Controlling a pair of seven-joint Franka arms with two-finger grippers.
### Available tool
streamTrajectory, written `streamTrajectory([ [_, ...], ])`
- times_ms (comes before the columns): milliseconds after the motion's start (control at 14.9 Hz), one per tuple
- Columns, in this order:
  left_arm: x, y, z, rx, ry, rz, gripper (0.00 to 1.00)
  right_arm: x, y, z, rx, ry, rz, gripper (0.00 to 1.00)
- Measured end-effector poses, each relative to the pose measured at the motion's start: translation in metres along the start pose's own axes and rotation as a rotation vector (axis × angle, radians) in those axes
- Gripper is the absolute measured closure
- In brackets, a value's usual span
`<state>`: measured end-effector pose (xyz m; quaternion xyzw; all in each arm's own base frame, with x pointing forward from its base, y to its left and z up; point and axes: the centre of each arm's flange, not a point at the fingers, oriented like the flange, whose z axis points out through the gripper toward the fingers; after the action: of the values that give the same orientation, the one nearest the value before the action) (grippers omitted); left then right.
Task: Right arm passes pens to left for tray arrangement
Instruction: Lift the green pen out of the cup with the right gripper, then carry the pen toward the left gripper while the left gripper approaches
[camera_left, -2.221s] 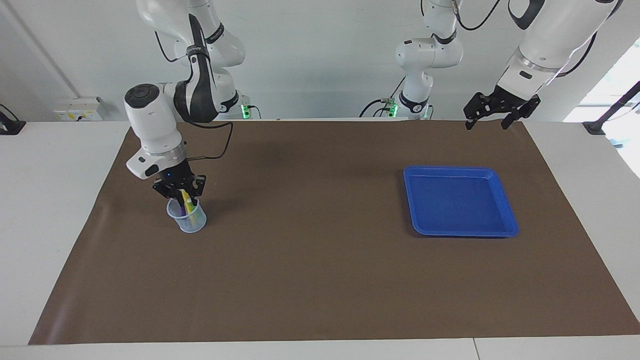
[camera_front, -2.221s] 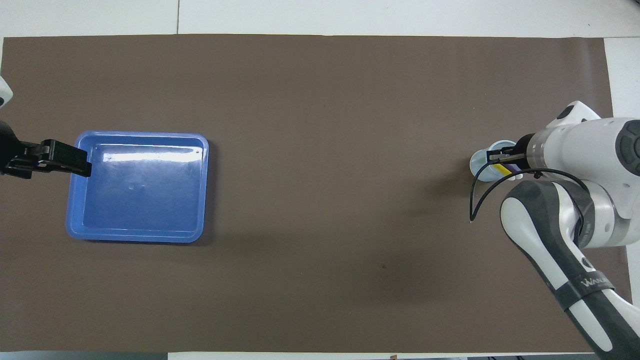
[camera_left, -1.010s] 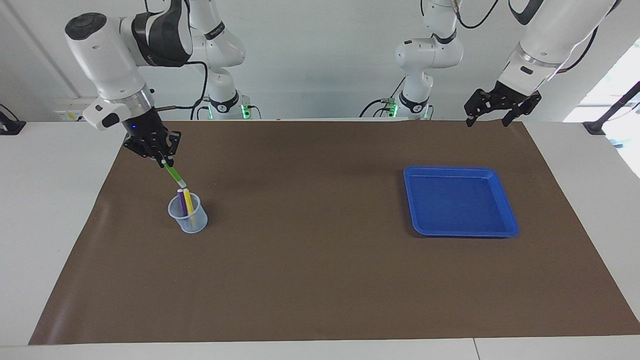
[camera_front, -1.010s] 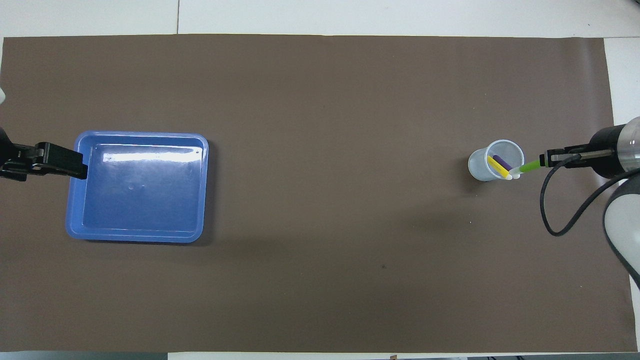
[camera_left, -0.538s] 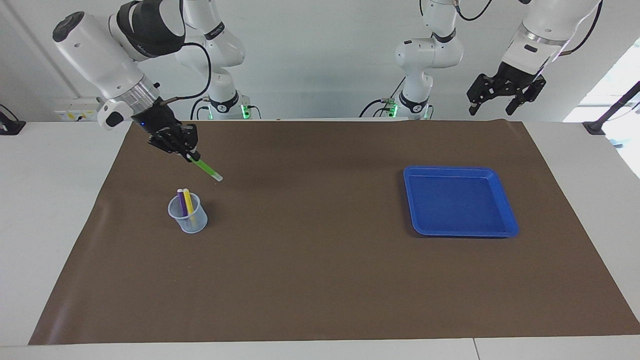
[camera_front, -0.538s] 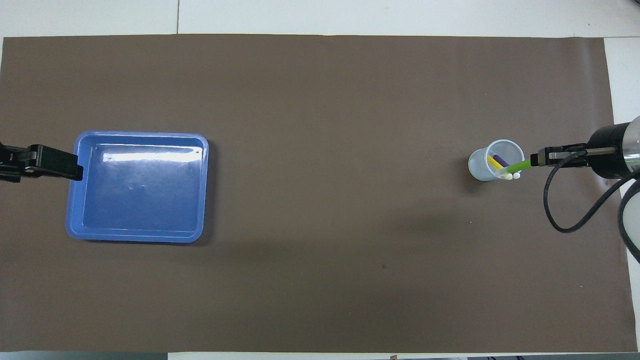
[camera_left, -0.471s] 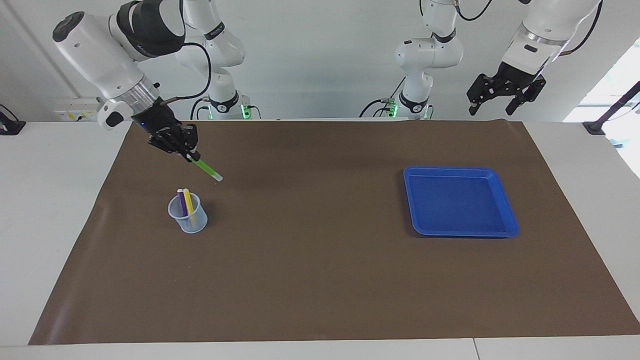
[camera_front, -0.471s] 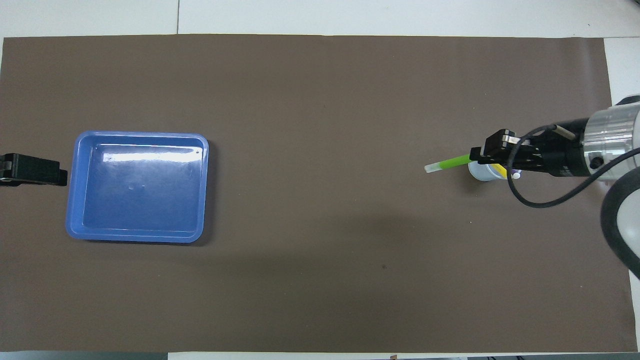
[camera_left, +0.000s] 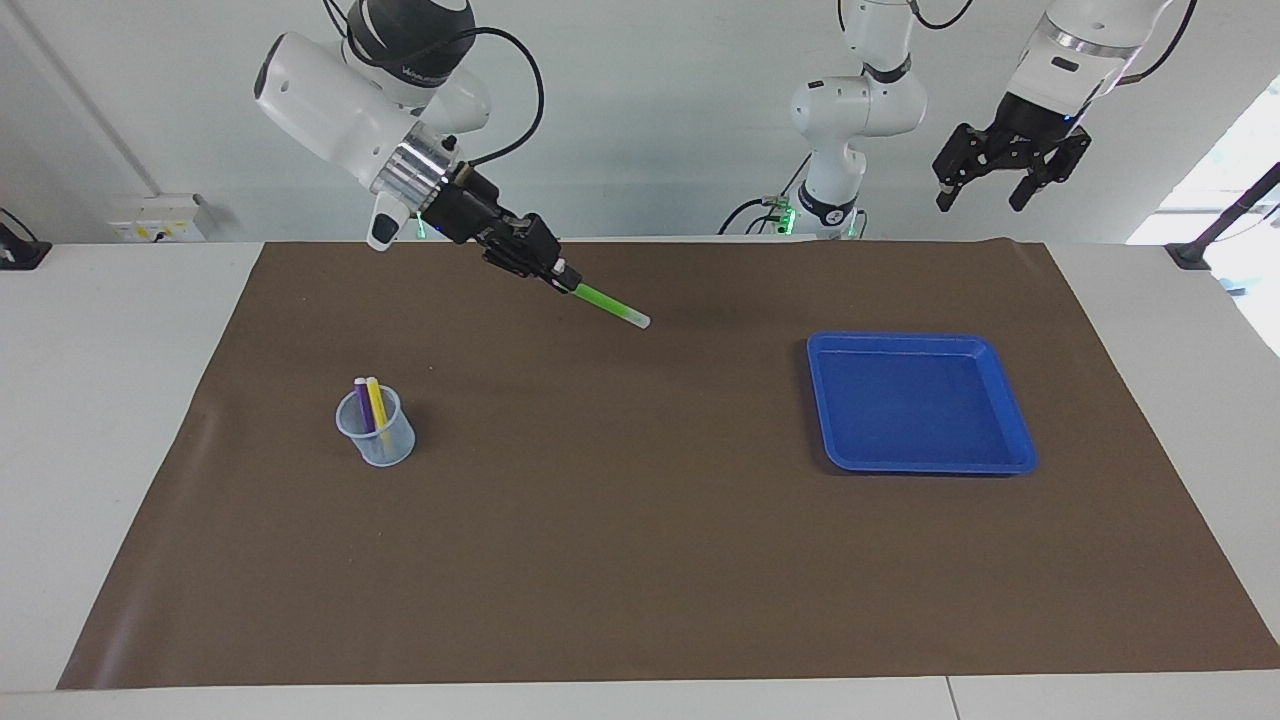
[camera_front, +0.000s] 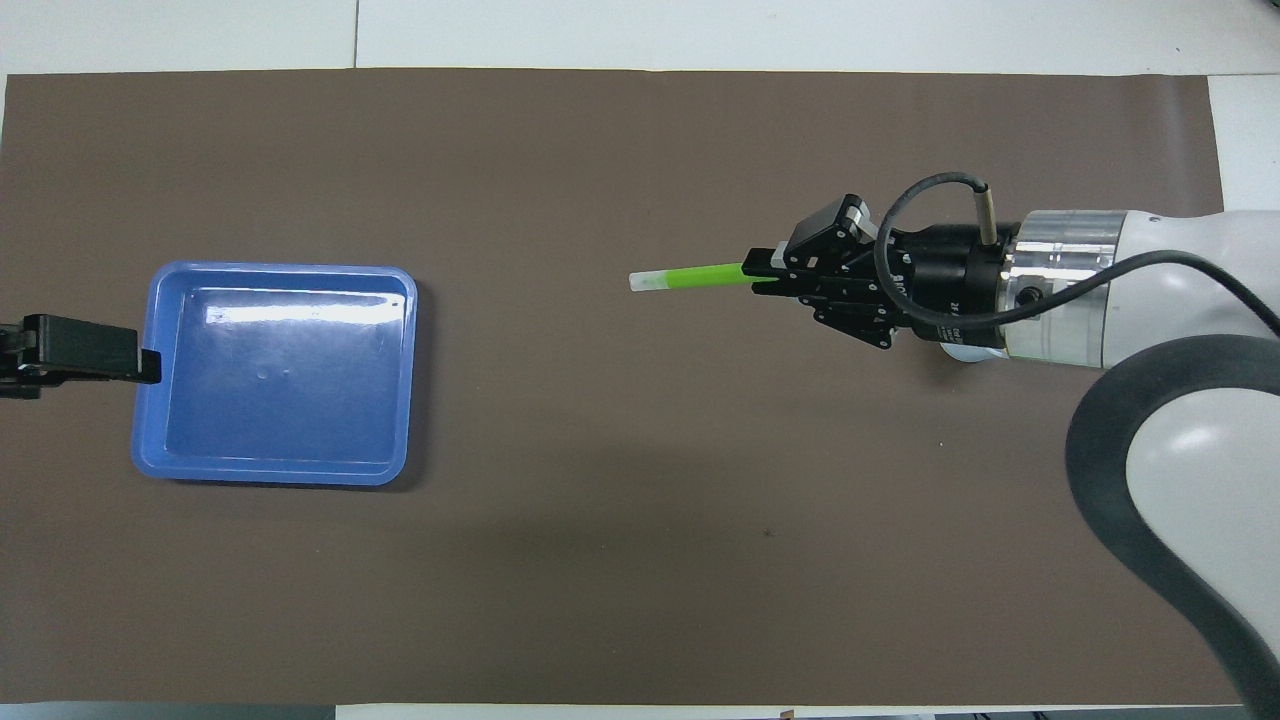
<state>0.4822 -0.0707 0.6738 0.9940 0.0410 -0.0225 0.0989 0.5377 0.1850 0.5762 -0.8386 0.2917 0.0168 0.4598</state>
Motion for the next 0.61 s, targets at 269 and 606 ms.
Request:
streamTrajectory([
  [269, 0.002, -0.009, 0.047, -0.263, -0.079, -0.183, 0.0, -0.024, -0.016, 0.025, 0.111, -0.017, 0.151, 0.83],
  [606, 0.008, 0.03, 0.113, -0.519, -0.124, -0.401, 0.0, -0.058, -0.028, 0.053, 0.108, -0.071, 0.279, 0.83],
])
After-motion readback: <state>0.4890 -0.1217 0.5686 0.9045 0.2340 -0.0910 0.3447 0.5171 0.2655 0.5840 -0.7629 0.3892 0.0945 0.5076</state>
